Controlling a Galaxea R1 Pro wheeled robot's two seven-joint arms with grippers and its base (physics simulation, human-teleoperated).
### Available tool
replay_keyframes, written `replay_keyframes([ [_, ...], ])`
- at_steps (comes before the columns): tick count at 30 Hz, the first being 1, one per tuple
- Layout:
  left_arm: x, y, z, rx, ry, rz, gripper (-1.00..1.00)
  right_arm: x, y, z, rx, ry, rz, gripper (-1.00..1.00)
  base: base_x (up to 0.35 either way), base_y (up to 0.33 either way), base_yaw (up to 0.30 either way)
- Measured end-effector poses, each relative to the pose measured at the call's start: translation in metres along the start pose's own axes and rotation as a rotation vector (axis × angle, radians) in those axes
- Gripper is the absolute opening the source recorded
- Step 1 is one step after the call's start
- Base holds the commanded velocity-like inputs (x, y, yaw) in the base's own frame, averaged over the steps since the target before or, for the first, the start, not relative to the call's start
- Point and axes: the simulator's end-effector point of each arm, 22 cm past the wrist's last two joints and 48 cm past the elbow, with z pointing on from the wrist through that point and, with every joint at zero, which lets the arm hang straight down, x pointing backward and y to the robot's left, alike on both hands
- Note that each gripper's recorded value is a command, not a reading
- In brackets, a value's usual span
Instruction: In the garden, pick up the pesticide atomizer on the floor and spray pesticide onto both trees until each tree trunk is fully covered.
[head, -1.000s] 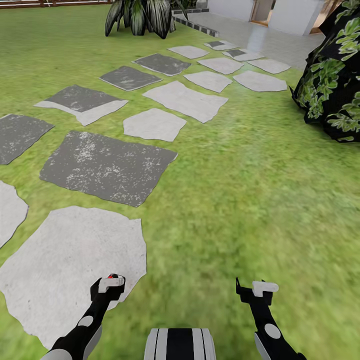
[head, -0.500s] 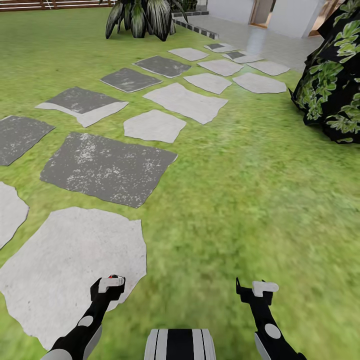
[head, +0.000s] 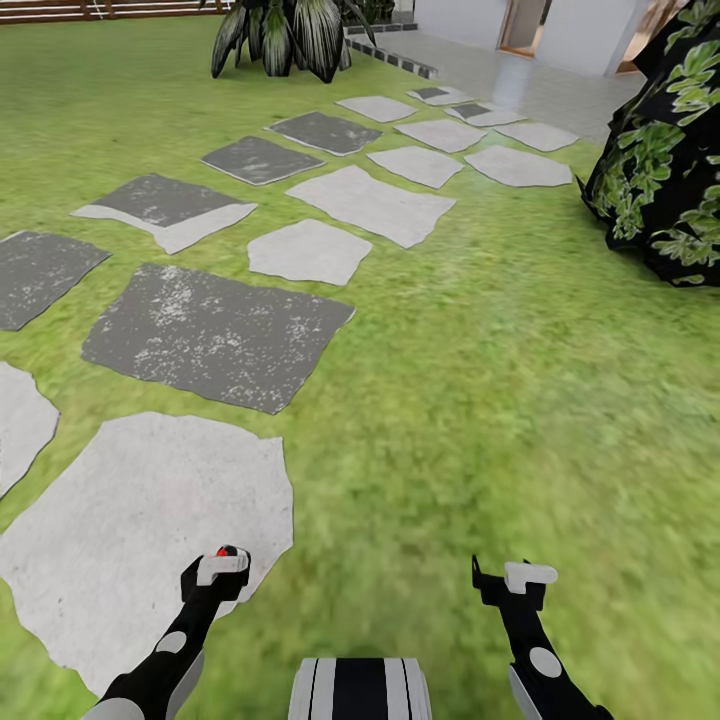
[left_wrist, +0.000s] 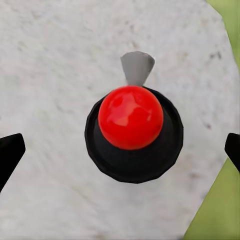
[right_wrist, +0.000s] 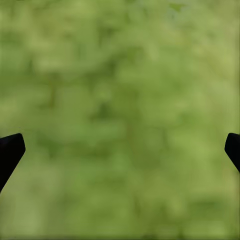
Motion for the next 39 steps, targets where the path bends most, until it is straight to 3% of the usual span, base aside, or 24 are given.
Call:
replay_keyframes([
  [30,-0.0072,0.0004,-0.0009,-0.001,-0.013,-0.001,1.00,-0.0069,-0.0002,-0.0006,0.000,-0.012,0.002,1.00,0.000,0.000,0.000],
  [31,-0.0072,0.0004,-0.0009,-0.001,-0.013,-0.001,-1.00,-0.0069,-0.0002,-0.0006,0.000,-0.012,0.002,1.00,0.000,0.000,0.000],
  [39,-0.0071,0.0007,-0.0009,-0.001,-0.012,-0.004,-1.00,-0.0069,-0.0004,-0.0006,0.000,-0.012,0.002,1.00,0.000,0.000,0.000],
])
